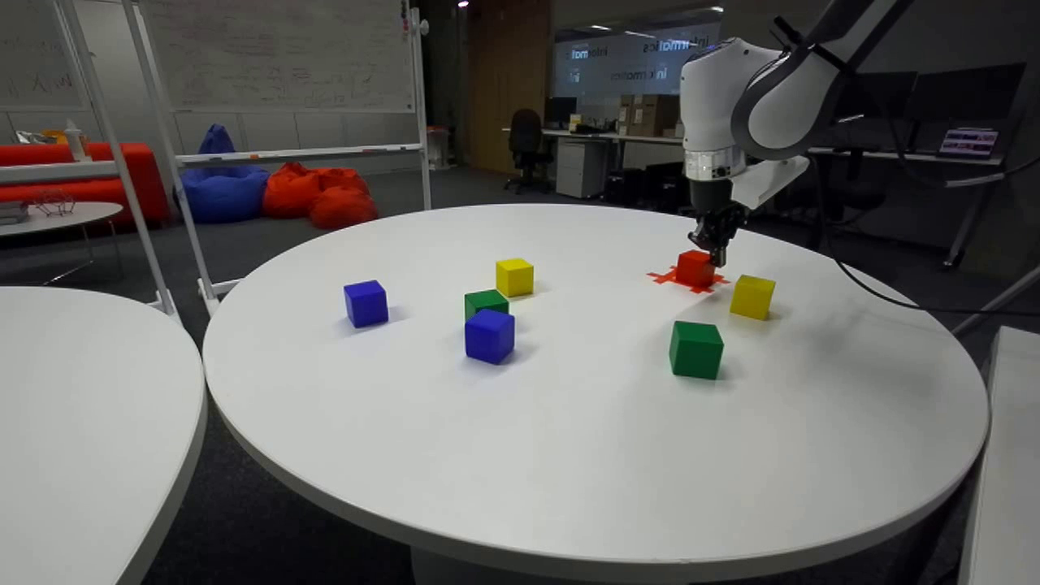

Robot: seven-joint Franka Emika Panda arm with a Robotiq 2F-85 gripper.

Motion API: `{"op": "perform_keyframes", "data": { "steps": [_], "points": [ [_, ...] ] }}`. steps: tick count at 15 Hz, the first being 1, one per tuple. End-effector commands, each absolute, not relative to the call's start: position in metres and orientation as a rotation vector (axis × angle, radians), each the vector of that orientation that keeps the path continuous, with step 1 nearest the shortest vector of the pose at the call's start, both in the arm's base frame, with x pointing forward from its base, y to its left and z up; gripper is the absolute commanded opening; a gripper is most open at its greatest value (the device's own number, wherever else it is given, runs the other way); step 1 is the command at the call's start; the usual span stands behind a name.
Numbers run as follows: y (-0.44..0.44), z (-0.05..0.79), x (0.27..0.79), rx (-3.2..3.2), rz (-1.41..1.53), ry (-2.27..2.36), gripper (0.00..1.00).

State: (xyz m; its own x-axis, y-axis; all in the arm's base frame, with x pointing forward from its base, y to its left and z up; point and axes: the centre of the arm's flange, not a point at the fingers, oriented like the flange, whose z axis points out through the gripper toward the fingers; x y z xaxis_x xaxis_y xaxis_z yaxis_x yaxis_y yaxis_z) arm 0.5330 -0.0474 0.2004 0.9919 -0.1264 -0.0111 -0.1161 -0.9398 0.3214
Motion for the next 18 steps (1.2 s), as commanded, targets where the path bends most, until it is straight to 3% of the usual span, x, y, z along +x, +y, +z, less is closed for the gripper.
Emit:
{"op": "perform_keyframes", "data": {
  "steps": [1, 2, 4, 13, 18],
  "points": [
    [-0.047, 0.200, 0.533, 2.810, -0.045, -0.176, 0.01],
    [-0.047, 0.200, 0.533, 2.810, -0.045, -0.176, 0.26],
    [-0.047, 0.204, 0.530, 2.817, -0.024, -0.157, 0.32],
    [-0.030, 0.248, 0.495, 2.776, 0.088, -0.099, 1.00],
    [-0.011, 0.291, 0.465, 2.720, 0.213, -0.089, 1.00]
  ]
}}
